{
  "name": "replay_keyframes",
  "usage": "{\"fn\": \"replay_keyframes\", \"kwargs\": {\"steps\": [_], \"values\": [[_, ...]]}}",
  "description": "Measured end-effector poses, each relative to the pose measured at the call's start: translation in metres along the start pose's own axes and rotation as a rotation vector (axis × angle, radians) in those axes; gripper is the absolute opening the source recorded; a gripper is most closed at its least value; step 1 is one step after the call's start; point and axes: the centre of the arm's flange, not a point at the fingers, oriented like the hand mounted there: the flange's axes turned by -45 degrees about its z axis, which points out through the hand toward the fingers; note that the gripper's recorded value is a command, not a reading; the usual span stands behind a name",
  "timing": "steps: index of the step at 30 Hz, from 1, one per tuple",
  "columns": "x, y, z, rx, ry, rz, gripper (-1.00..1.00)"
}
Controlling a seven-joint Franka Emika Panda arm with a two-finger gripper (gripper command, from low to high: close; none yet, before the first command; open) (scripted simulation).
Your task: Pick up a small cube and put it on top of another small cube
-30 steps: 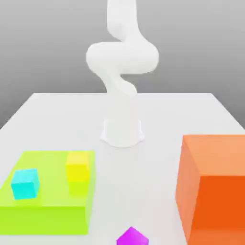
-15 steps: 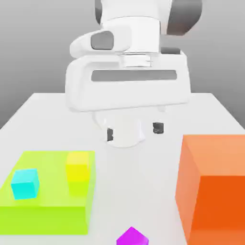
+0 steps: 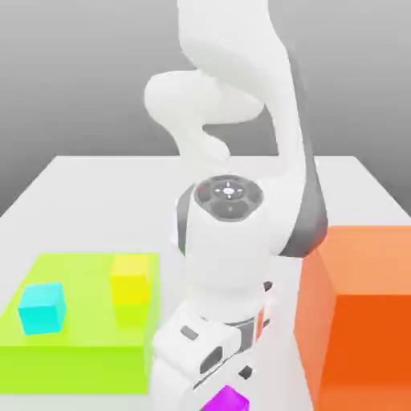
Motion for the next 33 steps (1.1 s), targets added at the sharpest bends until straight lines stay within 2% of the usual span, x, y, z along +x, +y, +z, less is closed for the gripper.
{"fn": "replay_keyframes", "kwargs": {"steps": [7,12,24,33], "values": [[0.000,0.000,0.000,0.001,-0.001,0.000,-1.00],[-0.004,0.001,-0.059,0.001,-0.001,0.019,-1.00],[-0.126,0.009,-0.169,0.002,0.000,0.603,-1.00],[-0.209,-0.020,-0.212,0.005,0.002,1.021,-1.00]]}}
